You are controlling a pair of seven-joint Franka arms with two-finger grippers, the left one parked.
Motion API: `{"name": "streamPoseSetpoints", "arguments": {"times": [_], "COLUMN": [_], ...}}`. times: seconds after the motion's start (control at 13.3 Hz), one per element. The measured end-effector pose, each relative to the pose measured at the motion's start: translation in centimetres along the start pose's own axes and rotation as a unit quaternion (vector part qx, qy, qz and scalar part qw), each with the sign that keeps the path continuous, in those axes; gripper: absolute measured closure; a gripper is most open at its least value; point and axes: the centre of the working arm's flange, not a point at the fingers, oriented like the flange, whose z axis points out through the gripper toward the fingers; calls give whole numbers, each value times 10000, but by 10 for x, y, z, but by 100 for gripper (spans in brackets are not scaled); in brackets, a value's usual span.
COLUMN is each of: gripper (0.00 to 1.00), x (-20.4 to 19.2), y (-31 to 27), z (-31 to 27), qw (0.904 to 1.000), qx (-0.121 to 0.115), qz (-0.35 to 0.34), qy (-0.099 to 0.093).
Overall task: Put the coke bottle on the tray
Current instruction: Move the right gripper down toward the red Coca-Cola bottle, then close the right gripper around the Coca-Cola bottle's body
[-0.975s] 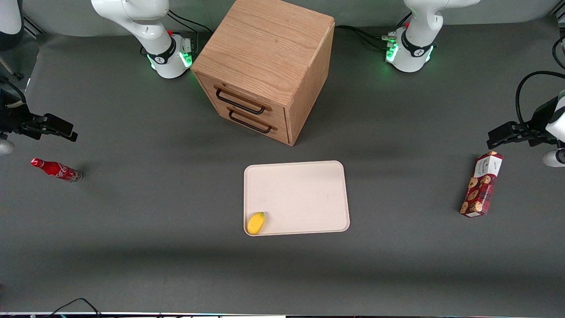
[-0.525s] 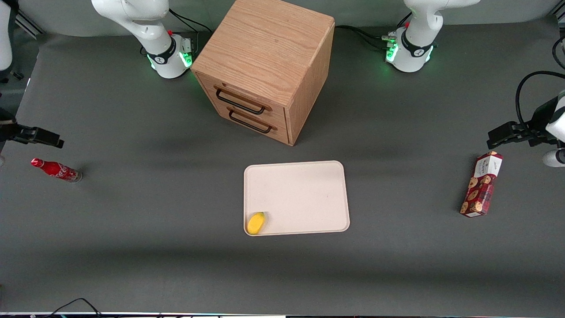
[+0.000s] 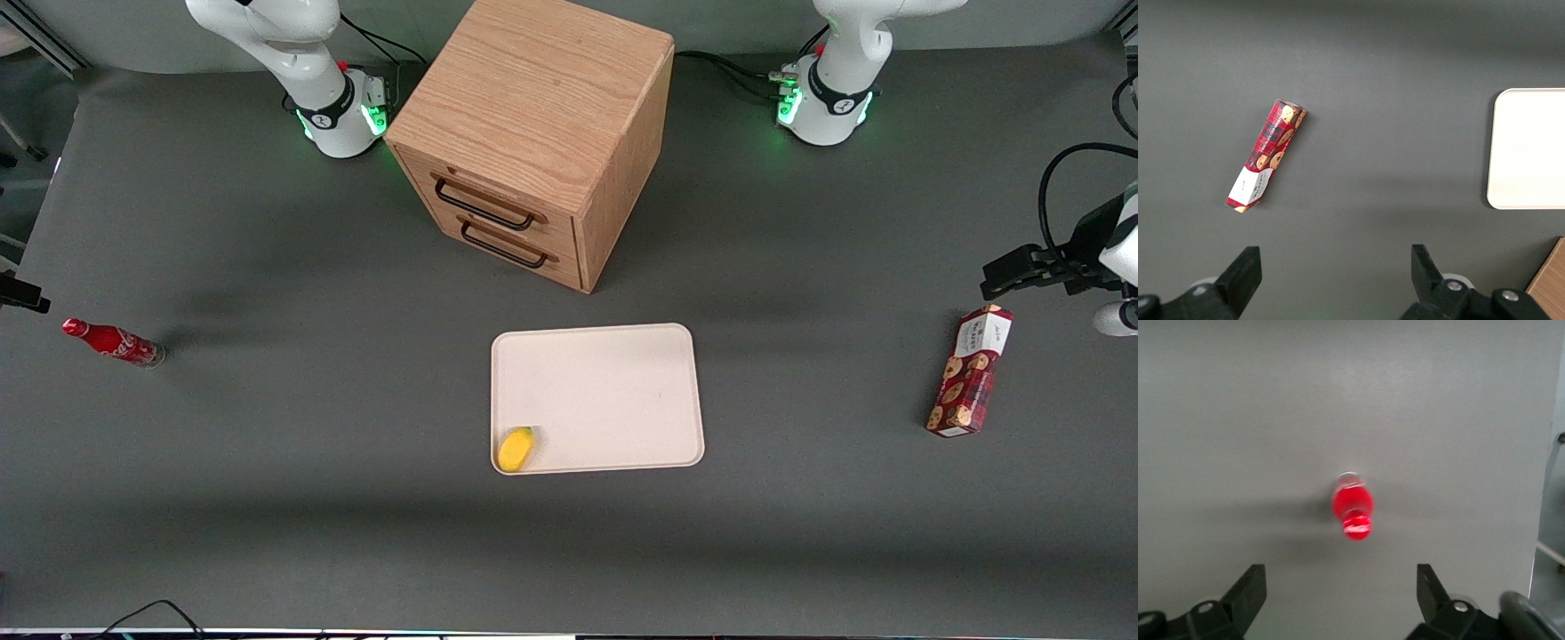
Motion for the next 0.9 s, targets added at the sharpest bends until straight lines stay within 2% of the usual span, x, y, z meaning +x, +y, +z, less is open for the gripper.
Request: {"name": "streamPoseSetpoints", "arguments": {"times": [0.07, 0.38, 0.9], "gripper": [0, 0, 0], "x": [-7, -10, 2], "y": [6, 7, 1], "z": [20, 68, 100], "qw": [10000, 9989, 9990], "qx": [-29, 370, 343], "qz": [-32, 93, 6], "qy": [79, 276, 304]}}
